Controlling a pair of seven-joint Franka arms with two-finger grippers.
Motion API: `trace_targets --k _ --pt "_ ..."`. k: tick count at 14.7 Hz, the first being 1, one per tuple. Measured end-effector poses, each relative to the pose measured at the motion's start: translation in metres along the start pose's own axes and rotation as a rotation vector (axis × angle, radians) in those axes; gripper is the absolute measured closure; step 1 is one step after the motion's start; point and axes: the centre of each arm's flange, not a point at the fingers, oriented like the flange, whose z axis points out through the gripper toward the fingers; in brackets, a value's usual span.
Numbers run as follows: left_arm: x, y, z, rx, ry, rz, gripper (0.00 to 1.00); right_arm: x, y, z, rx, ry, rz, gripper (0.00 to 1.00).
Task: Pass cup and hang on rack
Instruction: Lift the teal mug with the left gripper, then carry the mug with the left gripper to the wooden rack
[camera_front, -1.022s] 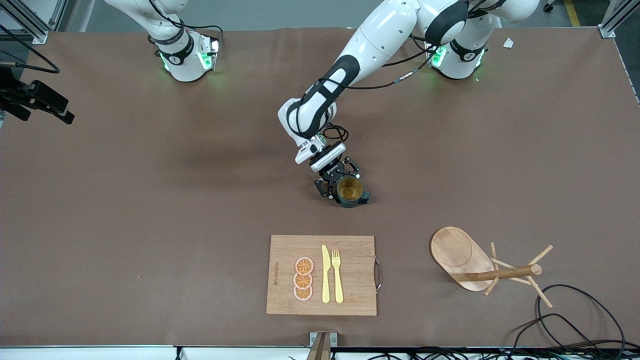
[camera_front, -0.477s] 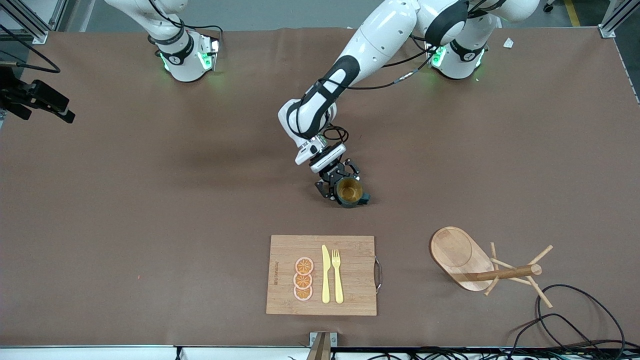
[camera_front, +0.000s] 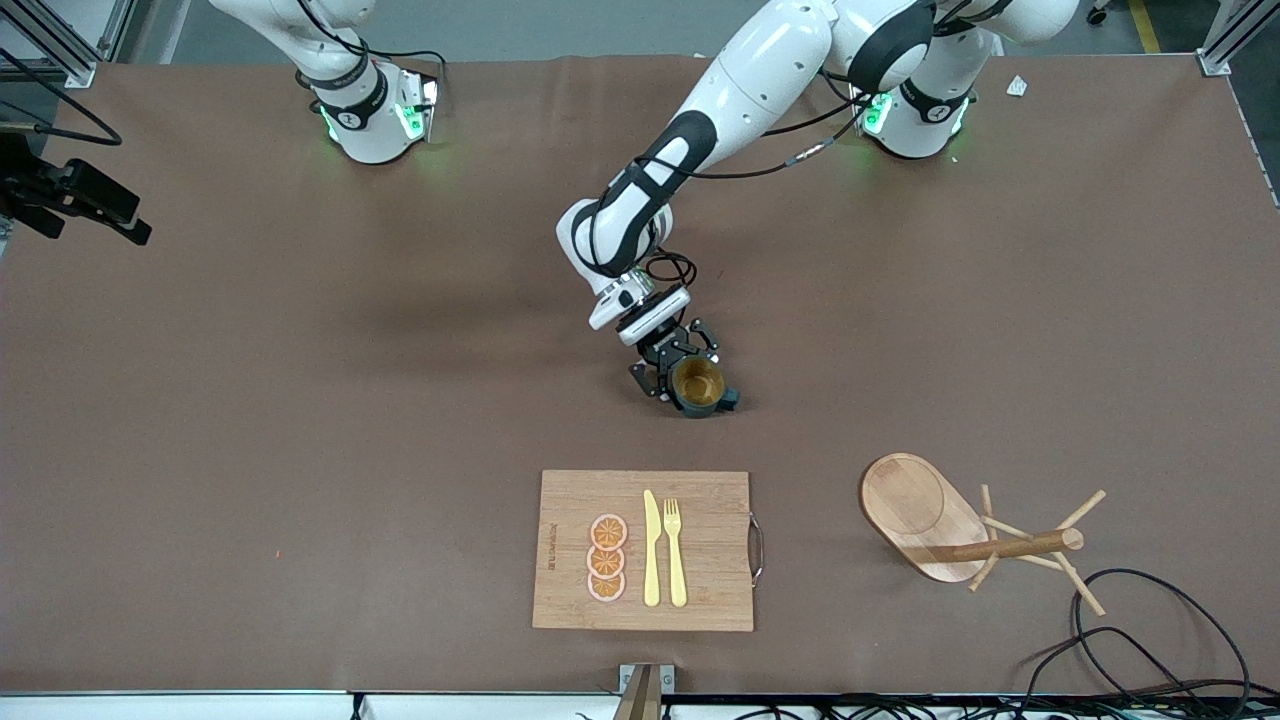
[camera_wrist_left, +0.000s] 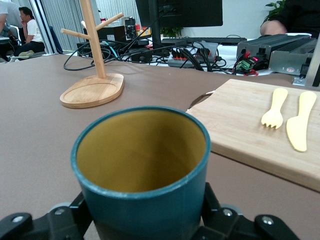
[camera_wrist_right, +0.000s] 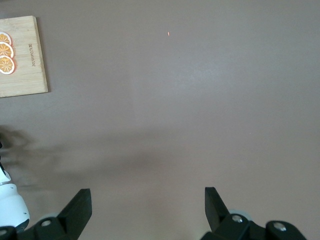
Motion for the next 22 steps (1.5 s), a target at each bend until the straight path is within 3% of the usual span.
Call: trace_targets --k 4,13,16,19,22 --pt "0.013 0.009 -0.013 -0.011 -0.017 -0.038 0.15 0.000 -0.001 0.000 0.000 0.000 -0.001 0.00" --pt "0.099 0.026 -0.039 0.007 -0.146 -0.128 0.15 0.000 -0.001 0.000 0.000 -0.004 -0.001 0.00" --pt "0.157 0.030 -0.049 0.036 -0.274 -0.150 0.15 -0.001 -0.001 0.001 -0.001 -0.006 -0.002 0.00" --pt "0.226 0.033 -0.054 0.001 -0.429 -0.244 0.15 -0.001 -0.001 0.001 -0.001 -0.006 -0.002 0.00" --pt "0.268 0.028 -0.035 0.016 -0.553 -0.273 0.15 -0.001 -0.001 0.001 -0.001 -0.006 -0.002 0.00"
